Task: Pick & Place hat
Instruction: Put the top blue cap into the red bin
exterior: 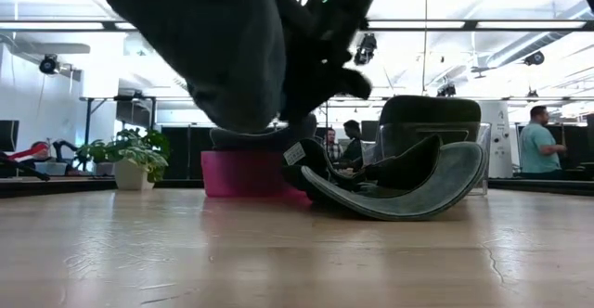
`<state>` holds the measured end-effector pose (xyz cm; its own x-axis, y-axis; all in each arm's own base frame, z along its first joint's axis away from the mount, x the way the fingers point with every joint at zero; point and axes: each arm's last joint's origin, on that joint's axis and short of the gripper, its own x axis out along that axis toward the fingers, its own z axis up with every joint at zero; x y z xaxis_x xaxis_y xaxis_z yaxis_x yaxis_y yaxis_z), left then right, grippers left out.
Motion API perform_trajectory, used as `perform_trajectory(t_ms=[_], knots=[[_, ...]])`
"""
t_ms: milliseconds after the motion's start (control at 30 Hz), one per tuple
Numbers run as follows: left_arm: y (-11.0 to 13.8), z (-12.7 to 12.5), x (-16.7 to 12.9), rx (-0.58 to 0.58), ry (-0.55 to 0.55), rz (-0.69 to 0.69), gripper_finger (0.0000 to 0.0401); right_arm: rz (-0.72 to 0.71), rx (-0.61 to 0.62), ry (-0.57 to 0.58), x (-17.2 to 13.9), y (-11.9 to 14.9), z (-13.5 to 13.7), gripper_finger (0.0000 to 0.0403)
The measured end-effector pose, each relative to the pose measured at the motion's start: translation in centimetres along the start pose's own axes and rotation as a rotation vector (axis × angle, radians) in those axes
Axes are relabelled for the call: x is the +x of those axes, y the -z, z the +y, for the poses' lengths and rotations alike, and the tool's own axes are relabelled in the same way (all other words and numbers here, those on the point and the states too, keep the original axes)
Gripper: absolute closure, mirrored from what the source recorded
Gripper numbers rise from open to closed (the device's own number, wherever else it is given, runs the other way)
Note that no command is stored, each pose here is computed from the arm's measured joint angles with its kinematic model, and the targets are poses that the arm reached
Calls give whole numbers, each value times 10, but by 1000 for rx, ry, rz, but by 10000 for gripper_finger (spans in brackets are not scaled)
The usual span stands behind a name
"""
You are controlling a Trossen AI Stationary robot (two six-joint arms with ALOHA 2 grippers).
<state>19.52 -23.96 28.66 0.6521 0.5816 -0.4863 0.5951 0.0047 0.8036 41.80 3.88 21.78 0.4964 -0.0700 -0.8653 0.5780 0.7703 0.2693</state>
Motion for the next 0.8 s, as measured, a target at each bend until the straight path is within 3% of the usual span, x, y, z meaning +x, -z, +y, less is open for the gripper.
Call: perform_trajectory(t_ms=[167, 400, 600, 800], knots=[[0, 0, 0, -19, -1, -2, 394, -24, -28, -286, 1, -11, 14, 340], [-2, -15, 14, -30, 36, 43, 394, -2, -62, -407, -11, -6, 37, 348], [-8, -22, 30, -54, 44, 47, 394, -6, -23, -455, 1, 3, 50, 349], [-18, -15, 39, -107, 3, 2, 394, -16, -4, -392, 16, 8, 50, 349]])
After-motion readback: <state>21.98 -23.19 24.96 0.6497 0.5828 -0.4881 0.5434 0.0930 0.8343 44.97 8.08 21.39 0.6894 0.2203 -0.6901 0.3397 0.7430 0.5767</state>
